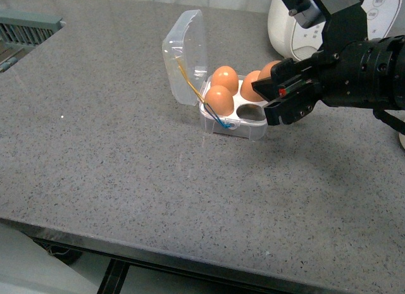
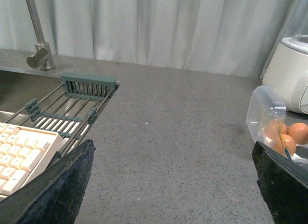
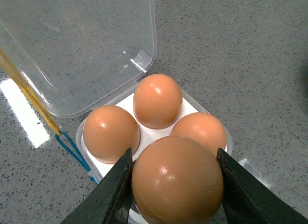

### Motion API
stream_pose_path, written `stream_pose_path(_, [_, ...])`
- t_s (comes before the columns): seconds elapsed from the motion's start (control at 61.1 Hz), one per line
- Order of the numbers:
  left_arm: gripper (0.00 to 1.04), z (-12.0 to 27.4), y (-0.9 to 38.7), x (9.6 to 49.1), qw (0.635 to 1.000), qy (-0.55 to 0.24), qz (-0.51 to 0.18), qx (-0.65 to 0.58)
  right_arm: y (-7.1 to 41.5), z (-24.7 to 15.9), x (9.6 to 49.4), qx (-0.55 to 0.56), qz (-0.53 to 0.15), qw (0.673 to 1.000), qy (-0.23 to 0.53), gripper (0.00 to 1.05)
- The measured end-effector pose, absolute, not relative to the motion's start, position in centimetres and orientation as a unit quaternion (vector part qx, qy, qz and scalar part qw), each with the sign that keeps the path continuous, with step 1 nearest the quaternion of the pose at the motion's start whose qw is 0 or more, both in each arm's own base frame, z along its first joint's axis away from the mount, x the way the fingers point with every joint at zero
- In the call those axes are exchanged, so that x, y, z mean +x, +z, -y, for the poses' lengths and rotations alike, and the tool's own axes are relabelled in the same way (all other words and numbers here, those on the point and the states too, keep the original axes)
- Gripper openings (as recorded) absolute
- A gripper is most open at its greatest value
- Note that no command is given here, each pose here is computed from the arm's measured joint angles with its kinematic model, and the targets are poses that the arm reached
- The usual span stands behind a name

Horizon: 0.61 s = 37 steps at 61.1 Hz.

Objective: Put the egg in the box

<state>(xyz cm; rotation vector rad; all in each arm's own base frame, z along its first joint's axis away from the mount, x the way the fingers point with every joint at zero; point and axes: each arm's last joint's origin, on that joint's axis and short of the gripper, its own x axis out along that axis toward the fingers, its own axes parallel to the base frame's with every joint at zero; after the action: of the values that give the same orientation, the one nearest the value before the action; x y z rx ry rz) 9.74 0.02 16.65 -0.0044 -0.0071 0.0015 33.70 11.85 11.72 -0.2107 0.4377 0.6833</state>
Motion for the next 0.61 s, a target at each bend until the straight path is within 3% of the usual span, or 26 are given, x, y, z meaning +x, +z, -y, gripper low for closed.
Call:
stream_pose_path(0.36, [0.98,0.0,16.7,9.7,1.0,0.001,0.004,-0.002,9.9,-13.3,33.8,-0.103,-0.233,0.907,0.334,0.43])
stream_pose_path(0.442, [0.98,0.0,16.7,9.7,1.0,0.001,0.004,-0.002,9.9,-13.3,33.9,-0.107,-0.227,0.913,0.323,0.54])
stream_pose_path(0.605, [0.98,0.0,16.7,9.7,1.0,0.001,0.004,-0.002,10.5,-11.8,34.3,-0.099,-0.204,0.937,0.265,0.86])
